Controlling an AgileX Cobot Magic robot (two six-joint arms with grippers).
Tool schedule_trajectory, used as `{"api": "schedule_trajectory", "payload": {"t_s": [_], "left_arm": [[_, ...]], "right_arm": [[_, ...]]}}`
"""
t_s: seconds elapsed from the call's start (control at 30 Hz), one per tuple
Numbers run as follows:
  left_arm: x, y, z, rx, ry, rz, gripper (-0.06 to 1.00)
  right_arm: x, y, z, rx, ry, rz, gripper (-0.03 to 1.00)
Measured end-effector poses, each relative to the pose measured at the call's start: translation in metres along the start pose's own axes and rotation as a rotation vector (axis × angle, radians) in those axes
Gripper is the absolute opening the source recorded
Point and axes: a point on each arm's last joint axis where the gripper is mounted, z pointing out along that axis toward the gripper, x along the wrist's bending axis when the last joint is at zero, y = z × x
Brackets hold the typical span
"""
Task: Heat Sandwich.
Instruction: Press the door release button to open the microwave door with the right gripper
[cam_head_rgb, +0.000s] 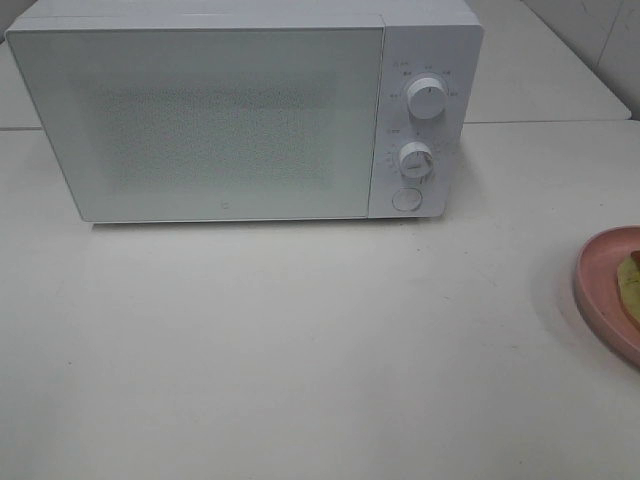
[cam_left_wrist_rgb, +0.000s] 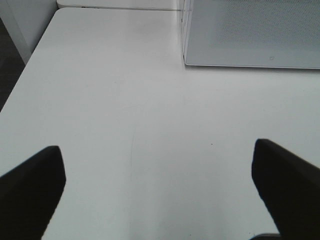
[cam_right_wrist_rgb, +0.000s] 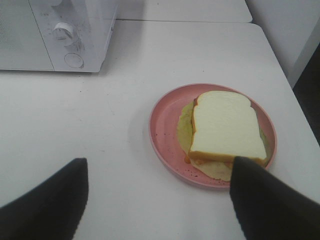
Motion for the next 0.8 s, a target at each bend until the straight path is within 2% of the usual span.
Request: {"api": "schedule_trajectory", "payload": {"t_s": [0.67, 0.8], "left_arm": [[0.0, 0.0, 0.0, 0.0, 0.0, 0.0, 0.96], [0.0, 0.0, 0.0, 0.0, 0.0, 0.0, 0.96]], "right_arm": [[0.0, 0.001, -0.001, -0.003, 0.001, 0.011, 0.76], [0.0, 0.011, -0.003, -0.015, 0.002, 0.018, 0.76]]}}
